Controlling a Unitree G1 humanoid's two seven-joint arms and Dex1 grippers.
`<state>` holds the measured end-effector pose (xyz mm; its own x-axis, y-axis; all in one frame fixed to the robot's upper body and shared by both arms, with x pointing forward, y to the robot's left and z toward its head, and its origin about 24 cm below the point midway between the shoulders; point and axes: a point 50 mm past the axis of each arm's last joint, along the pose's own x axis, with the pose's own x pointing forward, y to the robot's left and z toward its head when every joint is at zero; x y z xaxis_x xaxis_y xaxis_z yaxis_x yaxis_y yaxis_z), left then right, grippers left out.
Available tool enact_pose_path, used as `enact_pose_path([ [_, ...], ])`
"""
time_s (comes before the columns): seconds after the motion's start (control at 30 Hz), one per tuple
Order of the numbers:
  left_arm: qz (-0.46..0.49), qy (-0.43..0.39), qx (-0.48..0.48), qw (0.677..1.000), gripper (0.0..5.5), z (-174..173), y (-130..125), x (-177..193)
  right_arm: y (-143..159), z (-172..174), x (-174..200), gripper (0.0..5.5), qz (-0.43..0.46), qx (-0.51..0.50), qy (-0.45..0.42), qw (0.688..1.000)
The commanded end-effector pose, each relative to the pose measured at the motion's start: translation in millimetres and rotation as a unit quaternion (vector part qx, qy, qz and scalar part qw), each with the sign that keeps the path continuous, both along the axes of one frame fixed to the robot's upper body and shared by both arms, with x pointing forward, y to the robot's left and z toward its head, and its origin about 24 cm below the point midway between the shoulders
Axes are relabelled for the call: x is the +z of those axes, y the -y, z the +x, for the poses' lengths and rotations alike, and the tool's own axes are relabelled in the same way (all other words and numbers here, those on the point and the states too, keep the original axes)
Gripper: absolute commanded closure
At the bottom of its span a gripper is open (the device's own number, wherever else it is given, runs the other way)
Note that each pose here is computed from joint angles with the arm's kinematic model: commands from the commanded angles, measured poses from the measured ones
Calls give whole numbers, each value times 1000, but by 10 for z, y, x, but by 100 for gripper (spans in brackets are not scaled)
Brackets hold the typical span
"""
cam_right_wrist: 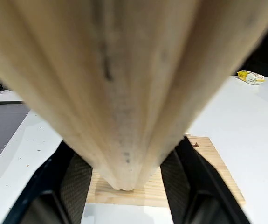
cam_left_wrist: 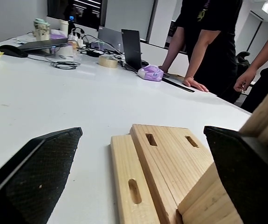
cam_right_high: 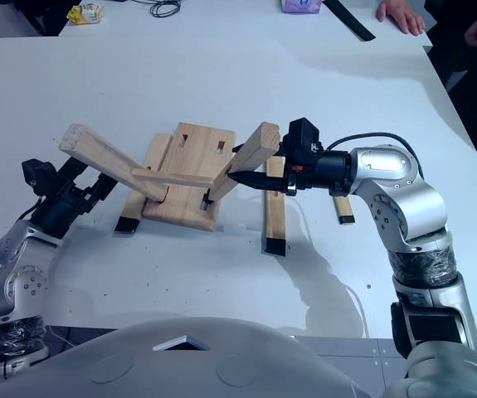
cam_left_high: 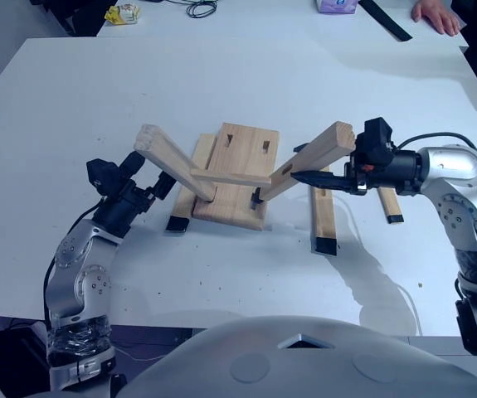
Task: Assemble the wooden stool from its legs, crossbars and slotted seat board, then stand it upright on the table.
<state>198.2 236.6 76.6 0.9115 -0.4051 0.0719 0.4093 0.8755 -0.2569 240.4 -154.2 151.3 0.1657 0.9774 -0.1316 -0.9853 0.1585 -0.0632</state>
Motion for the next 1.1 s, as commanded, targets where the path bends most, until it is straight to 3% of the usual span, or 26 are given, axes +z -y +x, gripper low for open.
enact_pose_path([
  [0.03, 1, -1, 13, 1000, 67, -19, 12, -30, -18, -5, 3, 348, -13, 2, -10, 1000],
  [0.67, -14, 4, 49, 999, 67, -64, -29, -88, -105, -91, -110, 348, -9, -15, -43, 999],
  [1.1, -20, 3, 55, 998, 67, -152, 25, -106, 7, -77, -201, 348, -132, -28, -12, 991],
])
